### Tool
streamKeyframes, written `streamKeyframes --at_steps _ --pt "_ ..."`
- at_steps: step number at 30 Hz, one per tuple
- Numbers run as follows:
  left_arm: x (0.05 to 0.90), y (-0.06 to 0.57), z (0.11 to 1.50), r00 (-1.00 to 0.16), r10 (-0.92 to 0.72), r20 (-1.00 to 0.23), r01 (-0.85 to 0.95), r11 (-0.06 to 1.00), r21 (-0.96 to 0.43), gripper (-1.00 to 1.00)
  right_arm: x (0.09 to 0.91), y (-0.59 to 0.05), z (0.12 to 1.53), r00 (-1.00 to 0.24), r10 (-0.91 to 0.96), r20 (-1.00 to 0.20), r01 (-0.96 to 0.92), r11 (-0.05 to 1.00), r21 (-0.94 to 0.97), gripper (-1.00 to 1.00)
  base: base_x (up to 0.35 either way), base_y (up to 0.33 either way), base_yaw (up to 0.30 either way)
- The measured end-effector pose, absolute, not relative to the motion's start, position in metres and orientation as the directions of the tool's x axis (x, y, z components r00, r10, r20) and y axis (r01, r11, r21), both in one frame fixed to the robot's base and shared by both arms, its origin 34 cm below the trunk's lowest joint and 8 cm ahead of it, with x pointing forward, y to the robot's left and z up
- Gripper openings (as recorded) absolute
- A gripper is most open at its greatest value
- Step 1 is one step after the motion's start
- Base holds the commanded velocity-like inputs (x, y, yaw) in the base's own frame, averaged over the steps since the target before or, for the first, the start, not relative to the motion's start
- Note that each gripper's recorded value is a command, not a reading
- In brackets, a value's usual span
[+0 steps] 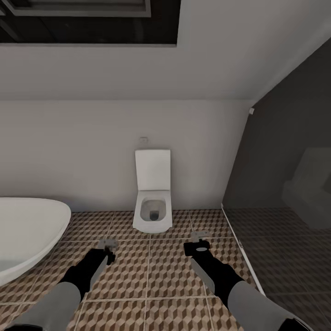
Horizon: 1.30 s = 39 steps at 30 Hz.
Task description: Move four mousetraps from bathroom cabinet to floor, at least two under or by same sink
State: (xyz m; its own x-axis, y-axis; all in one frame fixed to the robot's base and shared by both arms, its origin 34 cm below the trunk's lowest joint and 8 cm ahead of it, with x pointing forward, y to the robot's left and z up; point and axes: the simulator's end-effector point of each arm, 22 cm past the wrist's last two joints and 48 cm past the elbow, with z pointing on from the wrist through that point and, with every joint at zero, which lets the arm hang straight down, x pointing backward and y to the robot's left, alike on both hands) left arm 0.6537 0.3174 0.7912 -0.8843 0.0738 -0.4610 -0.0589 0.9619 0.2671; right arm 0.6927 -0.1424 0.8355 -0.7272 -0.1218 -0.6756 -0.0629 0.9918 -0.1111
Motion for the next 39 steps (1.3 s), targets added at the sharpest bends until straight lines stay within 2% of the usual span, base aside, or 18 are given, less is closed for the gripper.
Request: streamKeyframes --at_steps 3,6,39 --pt "0.665 0.301 0.789 -0.829 0.078 -0.553 -0.067 0.969 0.237 -1.0 0.694 -0.143 0.837 -0.726 -0.122 -0.677 -0.062 0.992 -0.112 -1.0 0.0 0.0 0.0" --pt "0.664 0.299 0.784 -0.81 0.078 -0.581 -0.072 0.971 0.23 -1.0 0.694 -0.142 0.838 -0.726 -0.123 -0.677 -0.062 0.992 -0.113 -1.0 0.0 0.0 0.0" --pt "0.655 0.29 0.753 -0.827 0.068 -0.558 -0.067 0.974 0.218 -1.0 0.698 -0.142 0.821 -0.735 -0.129 -0.666 -0.066 0.991 -0.118 -1.0 0.0 0.0 0.0"
